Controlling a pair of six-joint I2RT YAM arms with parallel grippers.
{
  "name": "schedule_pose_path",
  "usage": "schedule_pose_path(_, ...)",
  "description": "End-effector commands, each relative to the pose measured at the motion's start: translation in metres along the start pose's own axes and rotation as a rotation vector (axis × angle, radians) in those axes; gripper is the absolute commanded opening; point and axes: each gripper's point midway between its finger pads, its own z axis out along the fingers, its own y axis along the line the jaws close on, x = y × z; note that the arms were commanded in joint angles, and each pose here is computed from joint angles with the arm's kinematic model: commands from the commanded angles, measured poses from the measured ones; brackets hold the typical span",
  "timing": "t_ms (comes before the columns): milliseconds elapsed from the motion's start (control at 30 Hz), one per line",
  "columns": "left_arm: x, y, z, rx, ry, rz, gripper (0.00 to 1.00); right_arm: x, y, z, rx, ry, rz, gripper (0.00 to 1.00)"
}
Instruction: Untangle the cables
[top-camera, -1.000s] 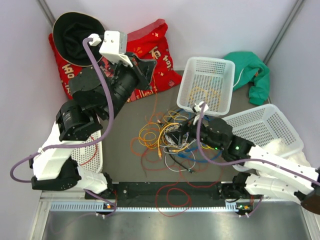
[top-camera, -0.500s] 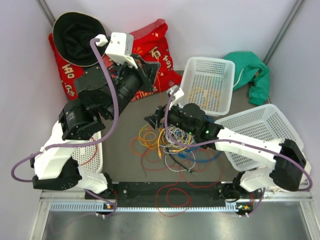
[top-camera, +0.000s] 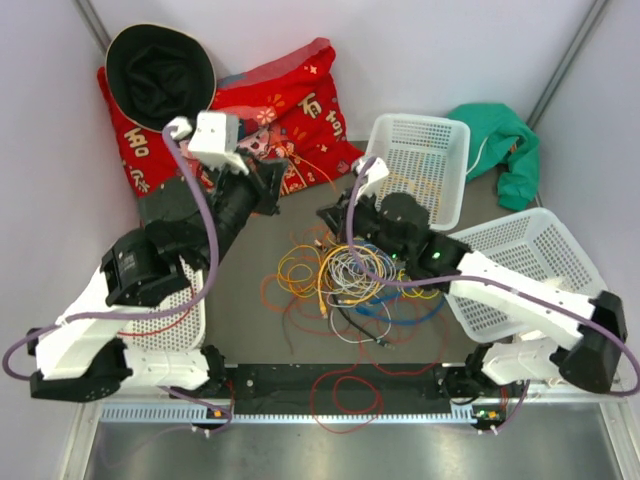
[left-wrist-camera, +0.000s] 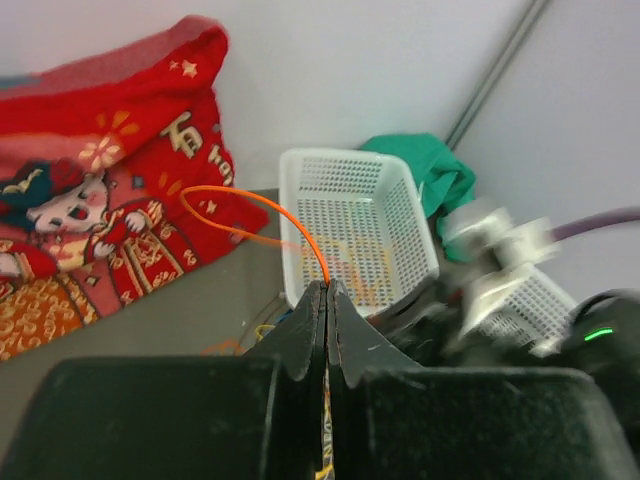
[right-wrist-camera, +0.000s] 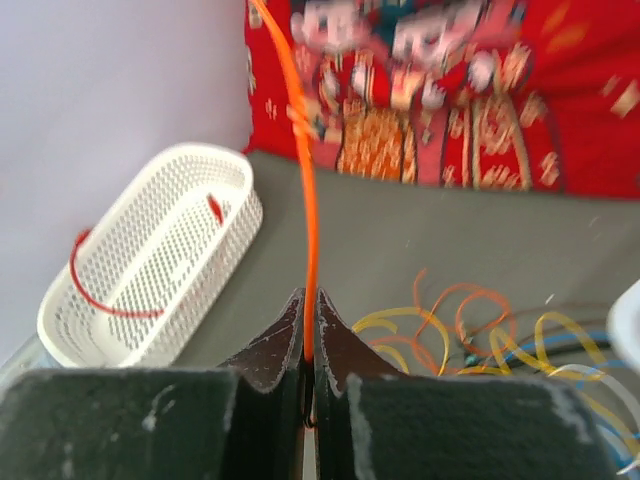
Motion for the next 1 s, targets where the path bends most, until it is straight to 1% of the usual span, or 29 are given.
schedule_pose_path(0, 0.039, 0.038, -0.008, -0.127, -0.014, -0.053, 0.0, -0.116, 0.016, -0.055, 0.045, -0.113, -0.127, 0.0)
schedule_pose_path(33, 0.036, 0.042, -0.015, -0.114, -0.046, -0.111, 0.02, -0.124, 0.015, -0.061, 0.058, -0.108, -0.149, 0.0)
schedule_pose_path(67, 0.046, 0.045, -0.017, -0.109, -0.043, -0.122, 0.09, -0.131, 0.016, -0.066, 0.067, -0.103, -0.158, 0.0)
schedule_pose_path(100, 0.072, 0.051, -0.019, -0.101, -0.013, -0.109, 0.16, -0.142, 0.017, -0.076, 0.076, -0.088, -0.166, 0.0)
schedule_pose_path(133, 0.08, 0.051, -0.021, -0.089, -0.012, -0.132, 0.25, -0.144, 0.017, -0.078, 0.085, -0.076, -0.176, 0.0)
schedule_pose_path(167, 0.101, 0.052, -0.018, -0.08, 0.0, -0.129, 0.54, -0.154, 0.02, -0.084, 0.085, -0.087, -0.175, 0.0)
schedule_pose_path(200, 0.101, 0.054, -0.023, -0.063, -0.012, -0.159, 0.7, -0.151, 0.017, -0.087, 0.097, -0.064, -0.182, 0.0)
schedule_pose_path(233, 0.107, 0.055, -0.024, -0.057, -0.009, -0.169, 0.92, -0.152, 0.015, -0.088, 0.107, -0.06, -0.183, 0.0)
schedule_pose_path(267, 0.117, 0.058, -0.024, -0.065, -0.003, -0.167, 0.99, -0.156, 0.016, -0.091, 0.109, -0.065, -0.185, 0.0)
schedule_pose_path(433, 0.121, 0.085, -0.033, -0.173, -0.014, -0.169, 0.99, -0.157, 0.012, -0.096, 0.138, -0.031, -0.2, 0.0)
schedule_pose_path(533, 0.116, 0.092, -0.04, -0.185, -0.039, -0.2, 0.99, -0.157, 0.012, -0.098, 0.139, -0.013, -0.205, 0.0)
schedule_pose_path(567, 0.12, 0.086, -0.04, -0.136, -0.029, -0.197, 0.99, -0.156, 0.013, -0.097, 0.137, -0.008, -0.205, 0.0)
schedule_pose_path(600, 0.104, 0.08, -0.043, -0.077, -0.085, -0.214, 0.99, -0.155, 0.013, -0.098, 0.134, -0.003, -0.202, 0.0)
schedule_pose_path(633, 0.101, 0.073, -0.044, -0.028, -0.104, -0.213, 0.99, -0.153, 0.013, -0.098, 0.132, 0.002, -0.199, 0.0)
schedule_pose_path(667, 0.112, 0.059, -0.044, 0.066, -0.097, -0.194, 0.99, -0.15, 0.013, -0.099, 0.127, 0.011, -0.197, 0.0)
schedule_pose_path(700, 0.105, 0.055, -0.049, 0.115, -0.134, -0.184, 0.99, -0.148, 0.014, -0.1, 0.119, 0.018, -0.193, 0.0)
schedule_pose_path(733, 0.091, 0.045, -0.051, 0.178, -0.195, -0.218, 0.99, -0.147, 0.015, -0.101, 0.114, 0.021, -0.187, 0.0)
schedule_pose_path(767, 0.098, 0.041, -0.05, 0.209, -0.196, -0.2, 0.99, -0.143, 0.014, -0.101, 0.113, 0.029, -0.184, 0.0)
schedule_pose_path(833, 0.098, 0.027, -0.051, 0.282, -0.214, -0.174, 0.99, -0.142, 0.016, -0.104, 0.101, 0.029, -0.174, 0.0)
schedule_pose_path(900, 0.11, 0.012, -0.046, 0.347, -0.193, -0.113, 0.99, -0.14, 0.02, -0.106, 0.081, 0.041, -0.162, 0.0)
schedule_pose_path(933, 0.11, 0.007, -0.045, 0.37, -0.206, -0.105, 0.99, -0.139, 0.021, -0.107, 0.073, 0.047, -0.156, 0.0)
schedule_pose_path(967, 0.121, 0.002, -0.04, 0.383, -0.197, -0.072, 0.99, -0.14, 0.024, -0.108, 0.062, 0.047, -0.149, 0.0)
